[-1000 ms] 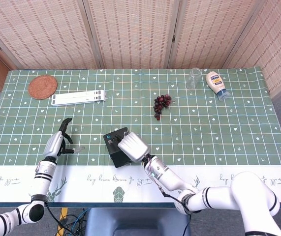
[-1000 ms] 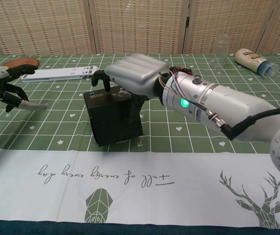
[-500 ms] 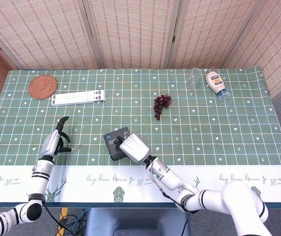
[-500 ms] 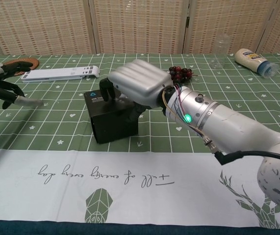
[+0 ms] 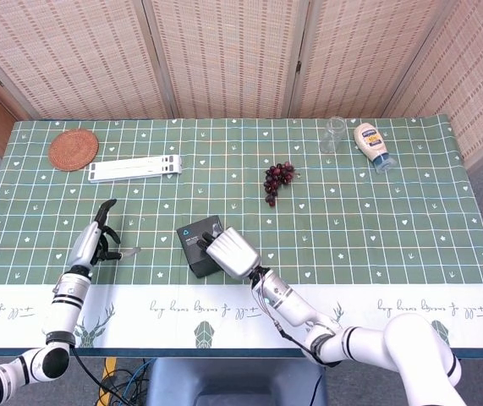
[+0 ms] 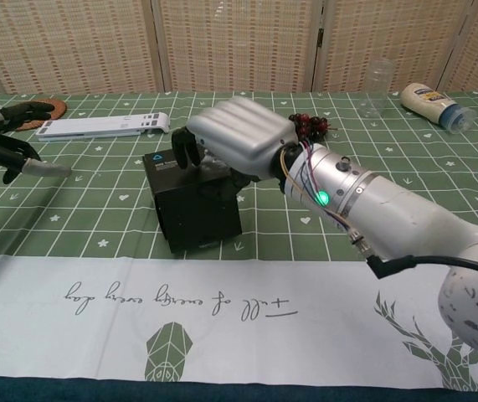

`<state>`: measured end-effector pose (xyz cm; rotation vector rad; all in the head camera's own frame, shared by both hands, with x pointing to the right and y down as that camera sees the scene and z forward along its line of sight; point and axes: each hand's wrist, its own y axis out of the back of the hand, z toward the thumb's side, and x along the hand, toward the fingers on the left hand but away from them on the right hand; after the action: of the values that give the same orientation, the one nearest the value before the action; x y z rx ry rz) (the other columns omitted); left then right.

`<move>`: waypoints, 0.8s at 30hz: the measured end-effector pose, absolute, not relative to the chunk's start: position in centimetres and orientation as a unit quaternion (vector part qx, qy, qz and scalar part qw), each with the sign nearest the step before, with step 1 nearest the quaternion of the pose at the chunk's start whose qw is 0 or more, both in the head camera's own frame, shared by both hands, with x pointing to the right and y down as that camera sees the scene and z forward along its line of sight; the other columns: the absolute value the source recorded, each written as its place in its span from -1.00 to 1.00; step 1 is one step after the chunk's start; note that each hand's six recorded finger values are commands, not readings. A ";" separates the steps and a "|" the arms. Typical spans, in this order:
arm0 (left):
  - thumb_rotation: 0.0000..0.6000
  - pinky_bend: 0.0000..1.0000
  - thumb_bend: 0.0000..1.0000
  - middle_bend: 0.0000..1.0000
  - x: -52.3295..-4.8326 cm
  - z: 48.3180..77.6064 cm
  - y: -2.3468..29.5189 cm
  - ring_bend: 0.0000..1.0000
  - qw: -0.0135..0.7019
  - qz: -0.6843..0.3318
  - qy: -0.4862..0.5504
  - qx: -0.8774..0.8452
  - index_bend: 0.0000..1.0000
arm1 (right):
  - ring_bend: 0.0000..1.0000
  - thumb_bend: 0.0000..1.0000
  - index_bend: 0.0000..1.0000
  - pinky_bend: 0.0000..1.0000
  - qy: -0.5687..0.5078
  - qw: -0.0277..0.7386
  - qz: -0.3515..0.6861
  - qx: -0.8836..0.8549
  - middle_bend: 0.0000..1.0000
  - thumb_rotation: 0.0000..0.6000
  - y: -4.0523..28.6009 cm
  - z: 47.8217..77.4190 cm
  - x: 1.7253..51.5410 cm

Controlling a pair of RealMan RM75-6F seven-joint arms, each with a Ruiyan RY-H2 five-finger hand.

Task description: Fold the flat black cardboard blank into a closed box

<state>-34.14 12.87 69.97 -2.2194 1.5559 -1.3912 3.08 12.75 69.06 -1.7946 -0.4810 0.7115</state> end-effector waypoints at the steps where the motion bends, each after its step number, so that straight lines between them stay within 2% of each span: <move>1: 1.00 0.47 -0.78 -1.00 -34.1 69.8 12.8 0.02 0.051 -0.455 0.510 -0.728 -1.00 | 0.55 -0.35 -0.39 1.00 -0.204 0.544 0.300 -0.757 -0.30 1.00 12.7 68.9 3.2; 3: 1.00 0.45 -0.78 -1.00 -34.2 69.5 12.7 0.07 0.059 -0.454 0.510 -0.729 -1.00 | 0.51 -0.35 -0.49 1.00 -0.209 0.539 0.301 -0.758 -0.33 1.00 12.3 68.2 3.7; 4: 1.00 0.44 -0.78 -1.00 -34.3 69.3 12.6 0.01 0.066 -0.454 0.509 -0.729 -1.00 | 0.49 -0.35 -0.50 1.00 -0.210 0.539 0.302 -0.758 -0.33 1.00 12.2 68.0 3.9; 6: 1.00 0.36 -0.78 -1.00 -34.5 68.9 12.6 -0.22 0.079 -0.456 0.506 -0.728 -1.00 | 0.41 -0.35 -0.50 1.00 -0.213 0.538 0.307 -0.756 -0.34 1.00 11.6 67.2 4.8; 7: 1.00 0.26 -0.78 -1.00 -34.7 68.7 12.7 -0.41 0.087 -0.460 0.501 -0.727 -1.00 | 0.34 -0.35 -0.50 1.00 -0.215 0.537 0.310 -0.754 -0.33 1.00 11.4 66.8 5.3; 9: 1.00 0.09 -0.77 -1.00 -35.1 68.5 12.8 -0.54 0.099 -0.469 0.493 -0.726 -1.00 | 0.19 -0.35 -0.50 0.98 -0.221 0.530 0.321 -0.754 -0.33 1.00 10.9 65.9 6.7; 11: 1.00 0.02 -0.77 -1.00 -35.8 68.1 13.0 -0.58 0.117 -0.480 0.485 -0.722 -1.00 | 0.04 -0.35 -0.50 0.85 -0.227 0.520 0.334 -0.753 -0.33 1.00 10.5 65.2 8.3; 13: 1.00 -0.03 -0.77 -1.00 -36.5 67.7 13.2 -0.60 0.138 -0.490 0.480 -0.715 -1.00 | -0.08 -0.35 -0.50 0.62 -0.234 0.505 0.354 -0.752 -0.33 1.00 10.1 64.4 10.4; 16: 1.00 -0.07 -0.77 -1.00 -37.5 66.9 13.5 -0.61 0.172 -0.499 0.477 -0.703 -1.00 | -0.17 -0.35 -0.50 0.39 -0.244 0.482 0.385 -0.748 -0.34 1.00 9.7 63.1 13.8; 24: 1.00 -0.23 -0.77 -1.00 -40.3 64.0 14.6 -0.68 0.276 -0.523 0.464 -0.659 -1.00 | -0.26 -0.35 -0.50 0.20 -0.271 0.452 0.471 -0.707 -0.33 1.00 9.8 59.8 24.9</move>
<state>-40.32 14.58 63.95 -1.7715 1.2461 -1.4058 24.92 9.81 59.76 -1.7458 -0.6699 1.1639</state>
